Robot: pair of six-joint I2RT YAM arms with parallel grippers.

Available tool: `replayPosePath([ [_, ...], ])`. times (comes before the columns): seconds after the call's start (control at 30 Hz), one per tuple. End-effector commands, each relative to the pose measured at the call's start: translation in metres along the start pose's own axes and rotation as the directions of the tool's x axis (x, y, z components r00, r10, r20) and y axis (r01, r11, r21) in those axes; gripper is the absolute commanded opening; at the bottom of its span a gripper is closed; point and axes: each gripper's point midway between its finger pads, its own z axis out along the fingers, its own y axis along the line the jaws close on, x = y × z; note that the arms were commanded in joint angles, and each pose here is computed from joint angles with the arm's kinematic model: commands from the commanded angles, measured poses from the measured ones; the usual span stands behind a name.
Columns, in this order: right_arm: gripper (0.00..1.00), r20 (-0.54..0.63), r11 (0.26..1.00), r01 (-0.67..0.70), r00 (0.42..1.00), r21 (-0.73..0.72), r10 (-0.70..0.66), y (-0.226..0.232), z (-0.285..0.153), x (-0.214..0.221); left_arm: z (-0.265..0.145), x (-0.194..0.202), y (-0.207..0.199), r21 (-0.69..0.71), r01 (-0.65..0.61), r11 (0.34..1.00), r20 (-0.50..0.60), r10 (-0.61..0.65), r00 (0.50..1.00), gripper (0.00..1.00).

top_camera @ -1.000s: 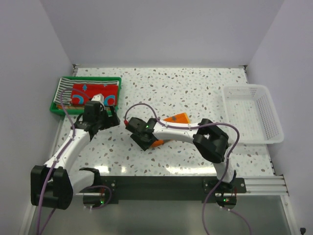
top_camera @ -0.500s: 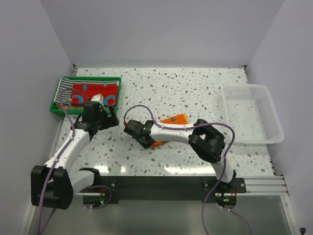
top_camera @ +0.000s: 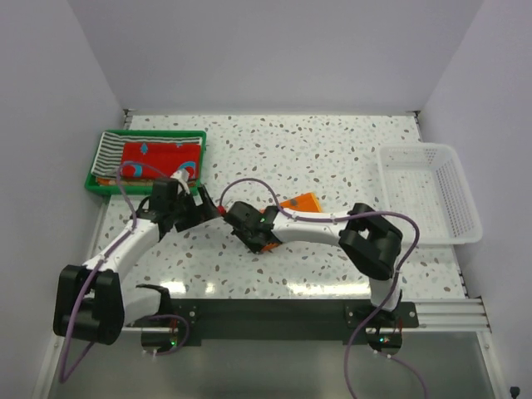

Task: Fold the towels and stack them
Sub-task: Neatly place the folded towel into the bin

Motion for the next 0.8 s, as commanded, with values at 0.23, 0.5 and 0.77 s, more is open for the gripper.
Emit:
replayPosePath([
  [0.23,0.00,0.201,0.985,-0.069,0.974,-0.157,0.100,0.005,-0.042,-0.041,0.023,0.026,-0.059,0.194,0.182,0.964,-0.086,-0.168,0.982,1.00],
  [0.5,0.00,0.215,0.974,-0.109,0.965,-0.199,0.151,0.003,-0.043,-0.041,0.033,0.048,-0.081,0.233,0.244,0.941,-0.160,-0.211,0.964,1.00],
  [0.77,0.00,0.230,0.964,-0.123,0.957,-0.234,0.178,0.007,-0.046,-0.047,0.052,0.079,-0.089,0.210,0.274,0.939,-0.202,-0.232,0.951,1.00],
])
